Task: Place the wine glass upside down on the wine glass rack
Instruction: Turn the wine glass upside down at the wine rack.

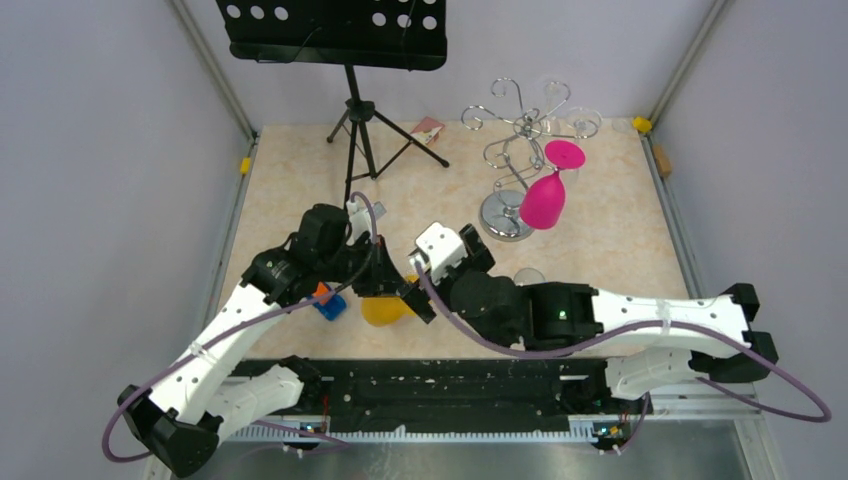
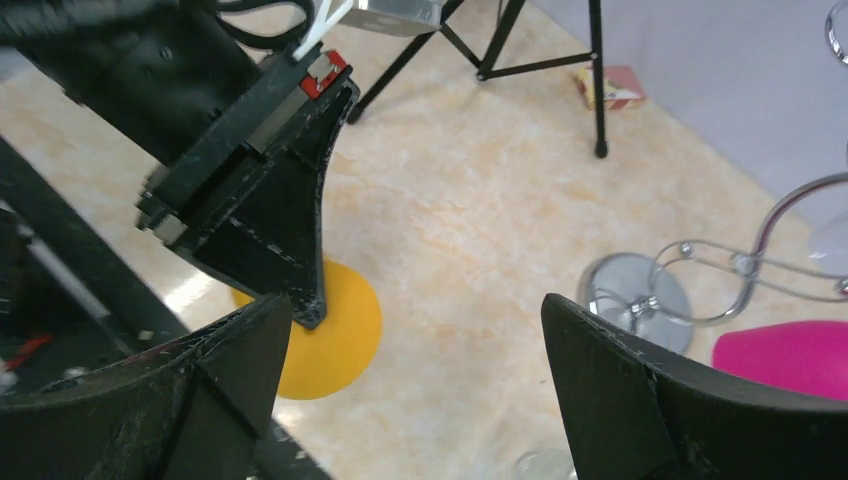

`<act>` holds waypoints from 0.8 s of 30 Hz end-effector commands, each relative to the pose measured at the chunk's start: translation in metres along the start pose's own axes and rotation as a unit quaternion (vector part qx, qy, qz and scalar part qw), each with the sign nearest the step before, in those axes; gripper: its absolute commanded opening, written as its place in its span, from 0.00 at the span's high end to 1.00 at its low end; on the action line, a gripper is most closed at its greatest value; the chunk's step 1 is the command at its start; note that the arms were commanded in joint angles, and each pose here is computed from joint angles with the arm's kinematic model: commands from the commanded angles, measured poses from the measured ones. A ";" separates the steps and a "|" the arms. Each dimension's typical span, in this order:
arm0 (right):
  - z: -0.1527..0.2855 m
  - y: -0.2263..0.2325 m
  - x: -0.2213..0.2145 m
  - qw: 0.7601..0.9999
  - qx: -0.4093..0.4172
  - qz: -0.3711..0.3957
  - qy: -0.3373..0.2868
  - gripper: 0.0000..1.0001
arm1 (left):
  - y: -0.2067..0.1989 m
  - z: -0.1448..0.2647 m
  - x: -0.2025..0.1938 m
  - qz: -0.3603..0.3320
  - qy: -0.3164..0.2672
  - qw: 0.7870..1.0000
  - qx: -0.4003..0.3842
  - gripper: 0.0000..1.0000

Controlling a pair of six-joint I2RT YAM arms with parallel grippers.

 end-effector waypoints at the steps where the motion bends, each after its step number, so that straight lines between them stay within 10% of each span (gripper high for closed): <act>1: 0.023 -0.014 0.035 0.988 0.008 -0.156 0.001 0.03 | -0.008 0.006 0.006 -0.013 -0.022 0.999 -0.019 1.00; 12: 0.031 -0.053 0.083 0.926 -0.057 -0.373 -0.005 0.03 | -0.012 -0.002 0.010 0.010 -0.027 0.999 -0.044 1.00; 24: 0.032 -0.076 0.061 0.906 -0.120 -0.403 0.057 0.03 | -0.024 -0.009 0.019 0.051 -0.048 0.992 -0.105 1.00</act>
Point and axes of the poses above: each gripper's point midway between its finger pads, its own z axis back along the fingers, its own y axis along the line the jaws close on, x = y × z, the point moved 4 cm from there along z, back along the fingers, and after that the axes turned 15 degrees about -z, right-handed, at the moved point
